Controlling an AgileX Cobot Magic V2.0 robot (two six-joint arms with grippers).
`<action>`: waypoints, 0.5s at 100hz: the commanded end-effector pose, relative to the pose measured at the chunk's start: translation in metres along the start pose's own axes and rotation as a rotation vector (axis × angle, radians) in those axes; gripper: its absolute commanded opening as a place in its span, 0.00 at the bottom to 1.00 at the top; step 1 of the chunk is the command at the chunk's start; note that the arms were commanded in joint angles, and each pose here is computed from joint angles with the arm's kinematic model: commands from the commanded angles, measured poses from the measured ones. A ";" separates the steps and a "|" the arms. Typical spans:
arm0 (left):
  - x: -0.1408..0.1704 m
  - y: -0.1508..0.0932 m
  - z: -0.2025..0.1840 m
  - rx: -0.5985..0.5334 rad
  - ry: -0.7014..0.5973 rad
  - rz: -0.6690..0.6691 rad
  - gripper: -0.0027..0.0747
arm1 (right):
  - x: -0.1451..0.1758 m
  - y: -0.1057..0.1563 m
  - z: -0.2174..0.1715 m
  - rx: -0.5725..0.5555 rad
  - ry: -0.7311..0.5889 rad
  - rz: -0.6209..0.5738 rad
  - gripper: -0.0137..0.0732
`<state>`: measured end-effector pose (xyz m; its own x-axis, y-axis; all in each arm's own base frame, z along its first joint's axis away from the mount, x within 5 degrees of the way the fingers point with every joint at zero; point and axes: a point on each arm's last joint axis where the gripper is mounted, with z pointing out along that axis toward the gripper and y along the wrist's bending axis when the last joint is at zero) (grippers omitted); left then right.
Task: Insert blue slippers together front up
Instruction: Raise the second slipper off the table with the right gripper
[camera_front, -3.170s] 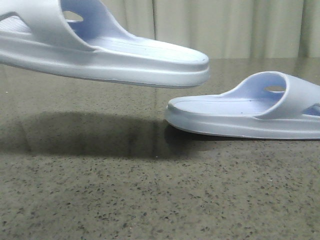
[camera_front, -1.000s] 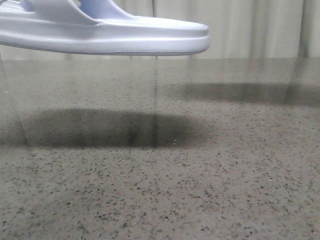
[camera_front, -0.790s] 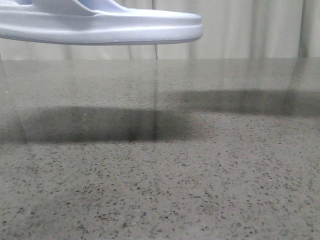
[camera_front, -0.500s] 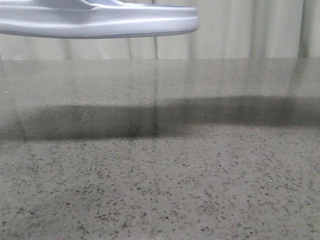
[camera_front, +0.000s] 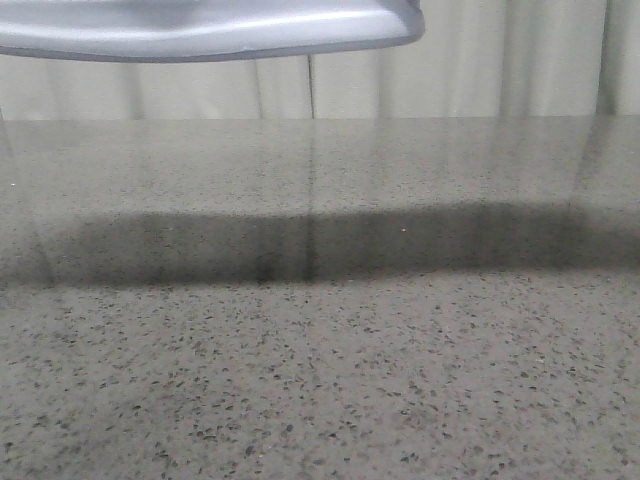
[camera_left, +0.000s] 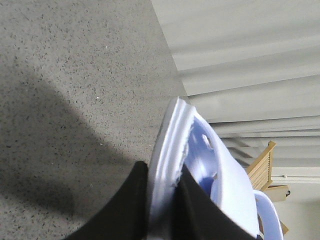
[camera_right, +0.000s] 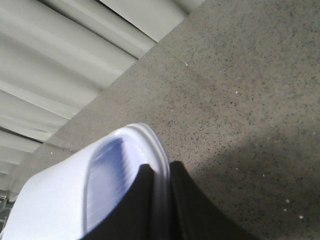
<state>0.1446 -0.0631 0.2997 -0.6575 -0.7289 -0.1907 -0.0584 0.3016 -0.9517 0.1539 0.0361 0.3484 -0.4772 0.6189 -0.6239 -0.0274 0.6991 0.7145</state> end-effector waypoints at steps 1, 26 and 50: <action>-0.001 -0.013 -0.002 0.064 0.008 -0.042 0.07 | -0.011 0.010 0.000 -0.047 -0.056 0.004 0.03; 0.001 -0.014 -0.002 0.073 0.033 -0.040 0.07 | -0.006 0.011 0.019 -0.111 0.052 0.005 0.03; 0.002 -0.015 -0.002 0.088 0.048 -0.055 0.07 | -0.003 0.016 0.027 -0.195 0.101 -0.003 0.03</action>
<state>0.1423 -0.0659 0.3002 -0.6851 -0.7075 -0.1735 -0.0544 0.2873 -0.9563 0.1781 0.0513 0.3380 -0.5823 0.5642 -0.5853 -0.1244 0.6496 0.7500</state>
